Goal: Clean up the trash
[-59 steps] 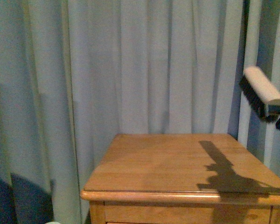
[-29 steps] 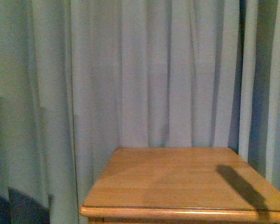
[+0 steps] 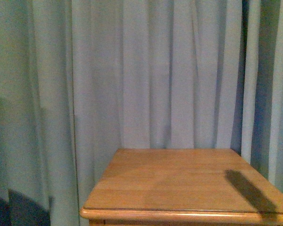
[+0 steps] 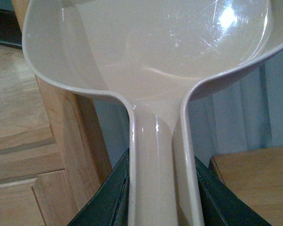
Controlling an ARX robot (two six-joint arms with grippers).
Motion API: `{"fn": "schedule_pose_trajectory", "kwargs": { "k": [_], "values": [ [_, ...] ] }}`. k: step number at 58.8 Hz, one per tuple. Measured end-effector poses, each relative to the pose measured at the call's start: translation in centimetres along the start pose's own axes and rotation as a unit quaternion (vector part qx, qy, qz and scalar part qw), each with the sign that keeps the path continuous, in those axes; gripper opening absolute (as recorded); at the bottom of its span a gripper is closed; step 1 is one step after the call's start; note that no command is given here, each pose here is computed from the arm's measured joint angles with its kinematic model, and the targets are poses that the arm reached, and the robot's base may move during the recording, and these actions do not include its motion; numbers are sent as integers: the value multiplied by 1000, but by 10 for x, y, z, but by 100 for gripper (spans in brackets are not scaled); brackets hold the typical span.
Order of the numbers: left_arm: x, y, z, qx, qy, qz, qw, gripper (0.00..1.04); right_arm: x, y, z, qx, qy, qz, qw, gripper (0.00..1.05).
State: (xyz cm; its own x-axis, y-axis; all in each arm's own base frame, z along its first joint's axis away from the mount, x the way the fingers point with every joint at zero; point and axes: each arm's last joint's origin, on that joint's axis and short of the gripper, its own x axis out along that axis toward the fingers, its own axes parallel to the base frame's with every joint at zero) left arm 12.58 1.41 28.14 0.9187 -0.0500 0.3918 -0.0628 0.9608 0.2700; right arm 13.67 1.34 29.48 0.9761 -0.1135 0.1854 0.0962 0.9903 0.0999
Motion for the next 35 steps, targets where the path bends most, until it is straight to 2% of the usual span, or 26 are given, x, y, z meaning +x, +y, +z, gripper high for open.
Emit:
{"fn": "schedule_pose_trajectory", "kwargs": {
  "k": [35],
  "values": [
    [-1, 0, 0, 0, 0, 2, 1000, 28, 0, 0, -1, -2, 2, -1, 1000, 19]
  ]
}}
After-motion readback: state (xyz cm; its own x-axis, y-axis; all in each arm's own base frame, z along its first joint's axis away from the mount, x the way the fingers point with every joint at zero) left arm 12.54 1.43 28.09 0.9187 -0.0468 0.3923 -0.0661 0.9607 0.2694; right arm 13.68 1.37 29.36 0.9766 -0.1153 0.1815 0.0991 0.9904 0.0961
